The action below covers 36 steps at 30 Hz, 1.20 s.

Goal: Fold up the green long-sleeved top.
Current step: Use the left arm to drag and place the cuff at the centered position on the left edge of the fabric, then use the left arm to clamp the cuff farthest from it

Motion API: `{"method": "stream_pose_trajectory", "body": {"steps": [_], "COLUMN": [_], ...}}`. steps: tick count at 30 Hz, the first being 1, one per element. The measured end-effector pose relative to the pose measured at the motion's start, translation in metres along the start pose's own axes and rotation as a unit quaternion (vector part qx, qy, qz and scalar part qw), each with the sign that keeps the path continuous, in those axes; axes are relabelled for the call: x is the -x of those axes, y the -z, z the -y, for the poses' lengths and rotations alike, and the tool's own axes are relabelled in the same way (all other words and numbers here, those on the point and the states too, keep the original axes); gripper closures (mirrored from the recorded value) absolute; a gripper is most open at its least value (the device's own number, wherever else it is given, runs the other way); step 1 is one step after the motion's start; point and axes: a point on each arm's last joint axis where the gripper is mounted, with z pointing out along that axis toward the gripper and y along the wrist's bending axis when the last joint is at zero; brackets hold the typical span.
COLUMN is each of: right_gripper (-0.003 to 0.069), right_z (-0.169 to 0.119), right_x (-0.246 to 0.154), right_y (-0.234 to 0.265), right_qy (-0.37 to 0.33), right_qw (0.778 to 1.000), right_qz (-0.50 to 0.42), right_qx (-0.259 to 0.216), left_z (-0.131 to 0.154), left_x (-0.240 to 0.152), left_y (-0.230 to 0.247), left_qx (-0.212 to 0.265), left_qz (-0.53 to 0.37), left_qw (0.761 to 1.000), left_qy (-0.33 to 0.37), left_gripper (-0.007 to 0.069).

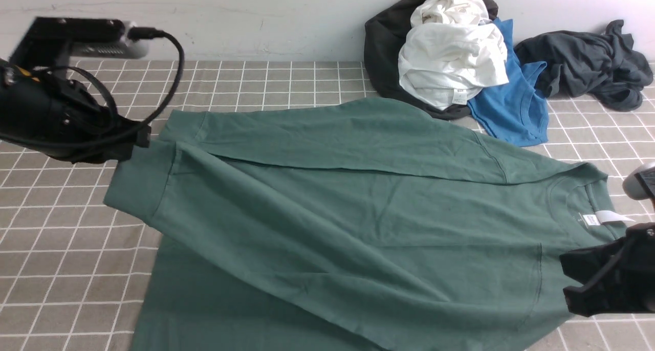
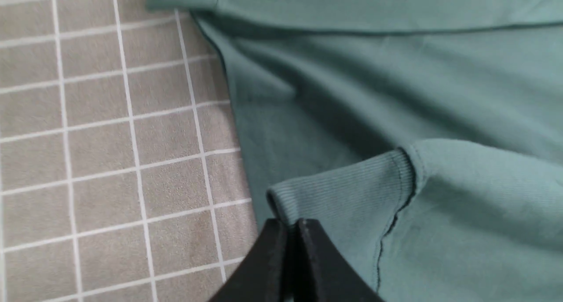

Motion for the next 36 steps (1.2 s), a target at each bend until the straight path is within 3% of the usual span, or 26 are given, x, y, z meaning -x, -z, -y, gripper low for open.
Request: {"method": "stream_pose_trajectory", "body": {"steps": [3,5,8,10,14,23,26,28,32,36], "right_gripper": [0.0669,0.0669,0.0669,0.0669,0.0669,0.0669,0.0669,0.0669,0.0669,0.0669], "right_z": [0.000,0.000,0.000,0.000,0.000,0.000,0.001,0.001,0.002,0.002], "right_x": [0.000,0.000,0.000,0.000,0.000,0.002,0.002,0.001,0.000,-0.001], "right_y": [0.000,0.000,0.000,0.000,0.000,0.000,0.000,-0.001,-0.007,-0.011], "right_qy": [0.000,-0.002,-0.002,-0.002,-0.002,-0.003,-0.001,0.006,0.008,0.007], "right_qw": [1.000,1.000,1.000,1.000,1.000,1.000,1.000,1.000,1.000,1.000], "right_qz": [0.000,0.000,0.000,0.000,0.001,0.009,0.009,0.007,-0.006,-0.015], "right_qx": [0.000,0.001,0.001,0.001,0.001,-0.002,-0.003,-0.006,-0.006,-0.005], "left_z": [-0.008,-0.017,-0.021,-0.025,-0.033,-0.051,-0.056,-0.061,-0.068,-0.070], "left_x": [0.000,0.003,0.010,0.033,0.073,0.111,0.111,0.111,0.111,0.109], "left_y": [-0.036,-0.077,-0.097,-0.105,-0.111,-0.179,-0.197,-0.209,-0.212,-0.210], "left_qx": [0.000,-0.001,-0.005,0.003,0.029,0.045,0.049,0.056,0.064,0.066], "left_qz": [-0.043,-0.089,-0.117,-0.104,-0.048,-0.006,-0.007,-0.003,-0.001,-0.017], "left_qw": [0.999,0.996,0.993,0.995,0.998,0.998,0.997,0.992,0.983,0.980], "left_qy": [0.006,0.008,0.007,0.001,0.003,0.036,0.061,0.114,0.173,0.187], "left_gripper": [0.0617,0.0570,0.0491,0.0377,0.0255,0.0232,0.0232,0.0232,0.0230,0.0230]}}
